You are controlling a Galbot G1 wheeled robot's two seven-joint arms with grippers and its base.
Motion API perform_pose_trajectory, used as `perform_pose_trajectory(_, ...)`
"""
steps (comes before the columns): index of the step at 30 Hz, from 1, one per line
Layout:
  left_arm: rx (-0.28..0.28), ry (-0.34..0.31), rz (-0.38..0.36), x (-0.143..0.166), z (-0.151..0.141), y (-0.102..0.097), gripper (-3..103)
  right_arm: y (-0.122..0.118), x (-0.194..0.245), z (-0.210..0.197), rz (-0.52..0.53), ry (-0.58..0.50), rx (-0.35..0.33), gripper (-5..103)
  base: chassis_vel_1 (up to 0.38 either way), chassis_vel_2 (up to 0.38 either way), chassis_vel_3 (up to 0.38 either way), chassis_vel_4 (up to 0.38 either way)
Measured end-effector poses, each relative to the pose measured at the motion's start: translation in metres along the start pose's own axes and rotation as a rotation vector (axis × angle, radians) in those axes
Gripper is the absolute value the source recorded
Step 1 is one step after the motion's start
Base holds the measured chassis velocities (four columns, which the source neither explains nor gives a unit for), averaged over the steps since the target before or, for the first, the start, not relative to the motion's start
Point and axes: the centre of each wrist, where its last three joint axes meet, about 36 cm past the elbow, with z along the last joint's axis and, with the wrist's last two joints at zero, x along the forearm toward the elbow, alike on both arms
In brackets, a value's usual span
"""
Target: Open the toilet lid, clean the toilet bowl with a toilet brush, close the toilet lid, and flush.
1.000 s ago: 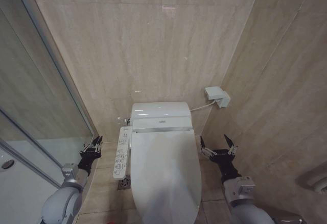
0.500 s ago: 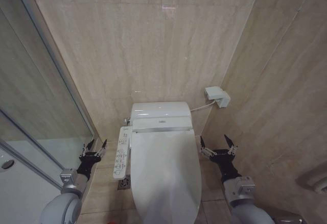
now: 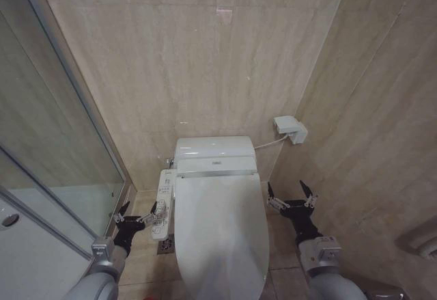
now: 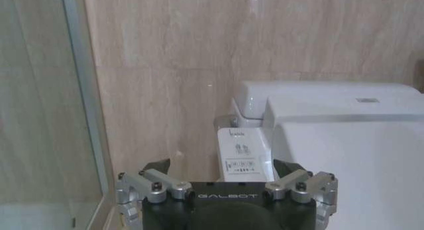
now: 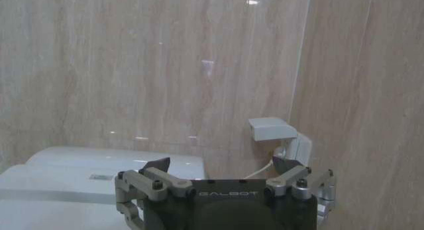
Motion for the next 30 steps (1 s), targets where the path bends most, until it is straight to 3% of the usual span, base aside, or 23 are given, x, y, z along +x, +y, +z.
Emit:
perform_pose_trajectory(21, -0.006, -0.001, 0.006, -0.0033, 0.0027, -0.0062, 100, 0.0000, 0.0000, 0.0000, 0.000, 0.000, 0.000, 100, 0.002, -0.002, -0.001, 0.003)
perform_pose_trajectory(30, -0.004, -0.005, 0.005, -0.0026, 0.0031, -0.0057, 100, 0.0000, 0.0000, 0.0000, 0.000, 0.000, 0.000, 100, 0.138, -0.141, -0.150, 0.140)
